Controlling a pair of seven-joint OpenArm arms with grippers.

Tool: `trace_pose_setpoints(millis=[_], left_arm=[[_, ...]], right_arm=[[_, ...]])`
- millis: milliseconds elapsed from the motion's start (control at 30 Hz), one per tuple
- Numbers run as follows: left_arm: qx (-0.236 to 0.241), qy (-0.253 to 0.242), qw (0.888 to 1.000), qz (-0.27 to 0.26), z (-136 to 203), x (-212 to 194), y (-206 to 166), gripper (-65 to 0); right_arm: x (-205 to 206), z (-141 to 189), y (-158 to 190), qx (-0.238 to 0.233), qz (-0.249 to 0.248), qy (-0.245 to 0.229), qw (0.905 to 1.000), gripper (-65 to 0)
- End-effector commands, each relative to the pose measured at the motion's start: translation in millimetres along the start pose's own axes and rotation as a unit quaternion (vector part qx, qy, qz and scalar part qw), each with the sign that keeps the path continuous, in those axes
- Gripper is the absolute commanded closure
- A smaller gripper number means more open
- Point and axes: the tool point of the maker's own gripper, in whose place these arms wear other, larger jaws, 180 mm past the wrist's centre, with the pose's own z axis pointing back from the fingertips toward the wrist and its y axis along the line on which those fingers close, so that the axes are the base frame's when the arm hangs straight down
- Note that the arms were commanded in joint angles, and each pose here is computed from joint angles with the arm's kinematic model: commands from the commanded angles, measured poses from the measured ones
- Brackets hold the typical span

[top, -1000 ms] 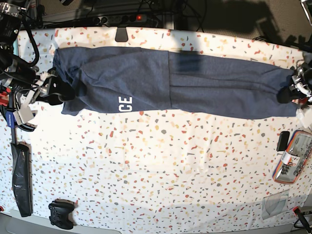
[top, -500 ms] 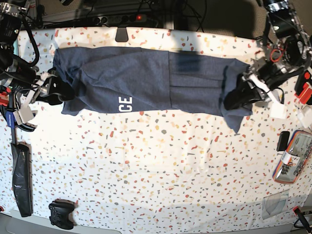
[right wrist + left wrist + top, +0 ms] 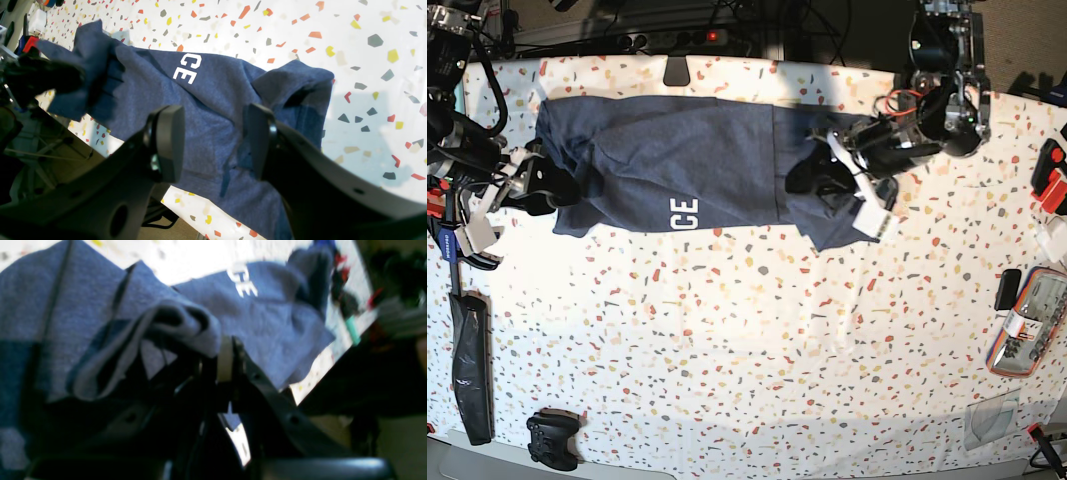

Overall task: Fold the T-shirt properly
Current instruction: 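Fold the hem end inward with the left gripper toward the shirt's middle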

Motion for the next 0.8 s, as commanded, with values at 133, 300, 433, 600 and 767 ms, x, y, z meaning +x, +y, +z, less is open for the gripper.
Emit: trace_pose_setpoints(millis=[133,300,433,600,767], left_arm=[[-0.056,-0.047,0.997,-0.03,-16.1,23.7,-37.7,-32.1],[-0.09,-0.063,0.993,-0.05,-26.5,35.2,-60.5,-37.4],[-0.082,-0.045,0.994,-0.058,-25.8,35.4,-53.8,-37.4],[-0.047,-0.032,0.997,-0.048,-15.4,32.6,-29.8,-37.4],[-0.002,-0.056,0.998,-0.036,5.0,41.9,2.4,-37.4]], right_arm=[[14.1,5.5,0.6,0.001,0.015,-0.02,0.9997,-30.5],[14.1,5.5,0.5,0.001,0.016,-0.02,0.9997,-30.5],[14.0,5.5,0.5,0.0,0.016,-0.019,0.9997,-30.5],[14.0,5.6,0.4,0.0,0.016,-0.019,0.9997,-30.5],[11.8,5.5,-4.3,-0.013,0.02,-0.013,0.9996,-30.5]])
